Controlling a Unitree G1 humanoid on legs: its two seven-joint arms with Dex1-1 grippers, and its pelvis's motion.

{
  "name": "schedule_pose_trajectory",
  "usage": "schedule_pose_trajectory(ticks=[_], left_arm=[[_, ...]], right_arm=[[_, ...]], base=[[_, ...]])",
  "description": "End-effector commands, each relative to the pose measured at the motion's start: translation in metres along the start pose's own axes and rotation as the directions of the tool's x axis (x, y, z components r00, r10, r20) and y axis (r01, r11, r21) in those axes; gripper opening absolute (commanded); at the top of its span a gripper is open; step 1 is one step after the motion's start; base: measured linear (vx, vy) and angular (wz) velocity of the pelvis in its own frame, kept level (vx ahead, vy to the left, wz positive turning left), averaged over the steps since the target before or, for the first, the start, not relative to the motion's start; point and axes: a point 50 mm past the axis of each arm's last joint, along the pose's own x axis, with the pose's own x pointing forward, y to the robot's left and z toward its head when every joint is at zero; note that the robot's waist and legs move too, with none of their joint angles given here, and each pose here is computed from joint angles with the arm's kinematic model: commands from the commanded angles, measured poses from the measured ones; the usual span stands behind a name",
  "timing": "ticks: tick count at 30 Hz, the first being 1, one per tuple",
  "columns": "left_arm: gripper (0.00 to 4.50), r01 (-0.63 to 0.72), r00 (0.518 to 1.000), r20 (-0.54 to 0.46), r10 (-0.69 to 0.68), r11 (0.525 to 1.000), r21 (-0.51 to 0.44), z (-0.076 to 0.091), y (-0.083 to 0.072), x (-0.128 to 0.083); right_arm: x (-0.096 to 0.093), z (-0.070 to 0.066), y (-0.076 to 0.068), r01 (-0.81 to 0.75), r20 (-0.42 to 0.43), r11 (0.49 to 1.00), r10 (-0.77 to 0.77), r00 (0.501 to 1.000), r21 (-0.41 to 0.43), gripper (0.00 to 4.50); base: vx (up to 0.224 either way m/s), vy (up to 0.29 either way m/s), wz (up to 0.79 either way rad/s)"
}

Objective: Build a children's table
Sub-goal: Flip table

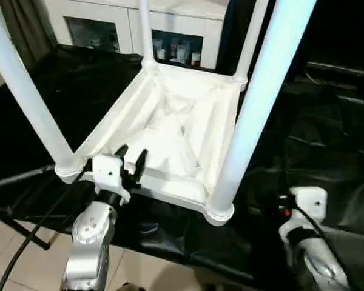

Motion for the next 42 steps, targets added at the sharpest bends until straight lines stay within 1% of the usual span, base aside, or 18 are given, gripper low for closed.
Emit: schedule_pose_trajectory(ticks=[1,6,10,13,16,17,19,20,22,24,27,29,31,34,36,37,38,42], left_arm=[[2.64,-0.013,1.0,0.027,0.012,1.0,0.022,0.005,0.002,-0.004],[2.64,-0.053,0.998,0.018,0.052,0.998,0.038,0.004,0.001,-0.017],[2.64,-0.107,0.994,-0.032,0.109,0.993,0.058,-0.003,-0.001,-0.036],[2.64,-0.139,0.988,-0.053,0.143,0.987,0.077,-0.007,0.004,-0.044],[2.64,-0.211,0.972,-0.085,0.219,0.973,0.092,-0.013,0.017,-0.061],[2.64,-0.211,0.972,-0.085,0.219,0.973,0.092,-0.013,0.017,-0.061],[2.64,-0.217,0.971,-0.091,0.221,0.975,0.046,-0.016,0.016,-0.072],[2.64,-0.221,0.971,-0.091,0.223,0.975,0.033,-0.016,0.014,-0.073],[2.9,-0.221,0.97,-0.091,0.224,0.975,0.037,-0.015,0.015,-0.077],[3.01,-0.243,0.966,-0.076,0.247,0.968,0.059,-0.01,0.023,-0.086],[3.35,-0.309,0.945,-0.087,0.314,0.949,0.066,-0.006,0.042,-0.107],[3.44,-0.327,0.939,-0.093,0.331,0.943,0.063,-0.005,0.046,-0.111],[3.5,-0.39,0.914,-0.079,0.397,0.916,0.094,0.0,0.06,-0.114],[3.81,-0.419,0.906,-0.001,0.422,0.9,0.123,0.021,0.078,-0.105],[3.87,-0.418,0.907,0.005,0.422,0.898,0.136,0.024,0.083,-0.102],[3.99,-0.409,0.912,0.014,0.411,0.903,0.129,0.028,0.093,-0.091],[4.25,-0.408,0.912,0.014,0.409,0.904,0.127,0.029,0.093,-0.091],[4.43,-0.287,0.958,-0.018,0.288,0.957,0.037,0.027,0.097,-0.067]], right_arm=[[-0.001,0.001,0.0,-0.01,0.001,1.0,0.01,1.0,0.007,4.13],[0.0,0.0,-0.008,-0.017,0.001,1.0,0.017,1.0,-0.024,4.13],[0.008,0.0,-0.024,0.006,-0.004,0.998,-0.007,1.0,-0.057,4.13],[0.011,0.004,-0.034,0.035,0.016,0.997,-0.034,0.999,-0.062,4.13],[0.011,0.01,-0.051,0.045,0.033,0.994,-0.041,0.999,-0.099,4.13],[0.011,0.01,-0.051,0.045,0.033,0.994,-0.041,0.999,-0.099,4.13],[0.008,0.01,-0.06,-0.024,0.037,0.996,0.027,0.999,-0.083,4.13],[0.007,0.01,-0.063,-0.04,0.037,0.996,0.043,0.998,-0.08,4.43],[0.005,0.012,-0.065,-0.093,0.04,0.994,0.095,0.995,-0.053,4.48],[0.0,0.014,-0.064,-0.182,0.053,0.983,0.182,0.982,-0.011,4.5],[-0.016,0.008,-0.057,-0.382,0.024,0.923,0.381,0.924,0.041,4.5],[-0.021,0.006,-0.054,-0.43,0.014,0.901,0.43,0.903,0.051,4.5],[-0.028,0.005,-0.049,-0.531,-0.007,0.842,0.533,0.846,0.094,4.5],[-0.034,0.013,-0.041,-0.632,-0.004,0.766,0.637,0.771,0.12,4.5],[-0.034,0.015,-0.038,-0.649,0.0,0.751,0.654,0.756,0.122,4.5],[-0.033,0.018,-0.031,-0.684,0.019,0.719,0.687,0.726,0.122,4.5],[-0.033,0.018,-0.031,-0.686,0.021,0.717,0.689,0.724,0.122,4.5],[-0.025,0.019,-0.019,-0.731,0.027,0.672,0.734,0.679,0.122,4.5]], base=[[0.01,0.168,-0.55],[-0.042,0.193,-0.4],[-0.01,0.103,-0.07],[-0.041,-0.027,-0.01],[-0.081,-0.066,-0.02],[-0.066,-0.047,-0.04],[-0.053,-0.049,0.0],[0.0,0.0,0.0],[0.0,0.0,0.0],[0.0,0.0,0.0],[0.0,0.0,0.0],[0.026,0.006,-0.01],[0.056,0.011,-0.03],[0.0,0.0,0.0],[0.0,0.0,0.0],[0.0,0.0,0.0],[0.0,0.0,0.0],[0.0,0.0,0.0]])
